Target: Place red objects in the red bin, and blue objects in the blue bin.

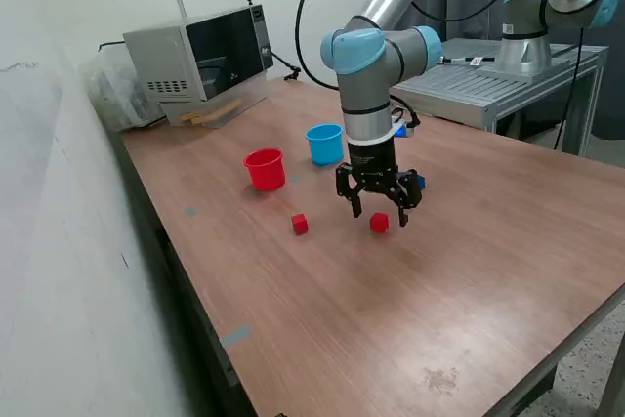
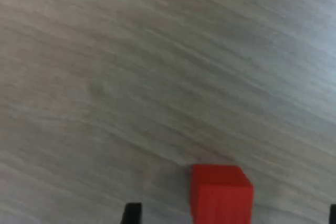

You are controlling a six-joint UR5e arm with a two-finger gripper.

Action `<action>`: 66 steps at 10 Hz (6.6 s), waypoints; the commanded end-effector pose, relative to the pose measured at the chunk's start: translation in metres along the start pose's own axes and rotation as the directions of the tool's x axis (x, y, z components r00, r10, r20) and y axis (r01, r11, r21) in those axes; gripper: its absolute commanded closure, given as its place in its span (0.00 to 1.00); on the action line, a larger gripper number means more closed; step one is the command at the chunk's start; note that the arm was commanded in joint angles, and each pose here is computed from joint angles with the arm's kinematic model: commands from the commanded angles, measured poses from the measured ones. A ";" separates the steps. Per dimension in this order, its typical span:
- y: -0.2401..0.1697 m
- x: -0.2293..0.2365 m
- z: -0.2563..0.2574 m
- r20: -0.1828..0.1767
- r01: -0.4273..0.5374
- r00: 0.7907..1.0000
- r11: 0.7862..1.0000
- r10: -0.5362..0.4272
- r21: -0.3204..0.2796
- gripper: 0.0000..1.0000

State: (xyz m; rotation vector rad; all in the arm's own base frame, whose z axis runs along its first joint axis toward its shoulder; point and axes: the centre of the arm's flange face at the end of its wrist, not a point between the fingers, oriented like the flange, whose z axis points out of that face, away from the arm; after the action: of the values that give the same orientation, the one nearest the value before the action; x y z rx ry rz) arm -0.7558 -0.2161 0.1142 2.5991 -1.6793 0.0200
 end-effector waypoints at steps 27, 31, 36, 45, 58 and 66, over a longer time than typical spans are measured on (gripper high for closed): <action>-0.224 -0.228 -0.123 0.102 -0.418 0.905 0.907 0.412 0.044 1.00; -0.223 -0.233 -0.119 0.093 -0.423 0.903 0.905 0.419 0.036 1.00; -0.170 -0.252 -0.108 0.108 -0.389 0.916 0.921 0.386 0.002 1.00; -0.084 -0.262 -0.109 0.139 -0.336 0.928 0.937 0.346 -0.093 1.00; -0.073 -0.282 -0.102 0.246 -0.336 0.906 0.938 0.346 -0.081 0.00; -0.025 -0.065 -0.146 0.005 -0.488 0.871 0.868 0.491 -0.095 0.00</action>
State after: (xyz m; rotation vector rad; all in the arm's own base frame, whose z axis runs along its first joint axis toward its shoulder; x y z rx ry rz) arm -0.7771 -0.0643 0.2519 2.1617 -2.1800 -0.2220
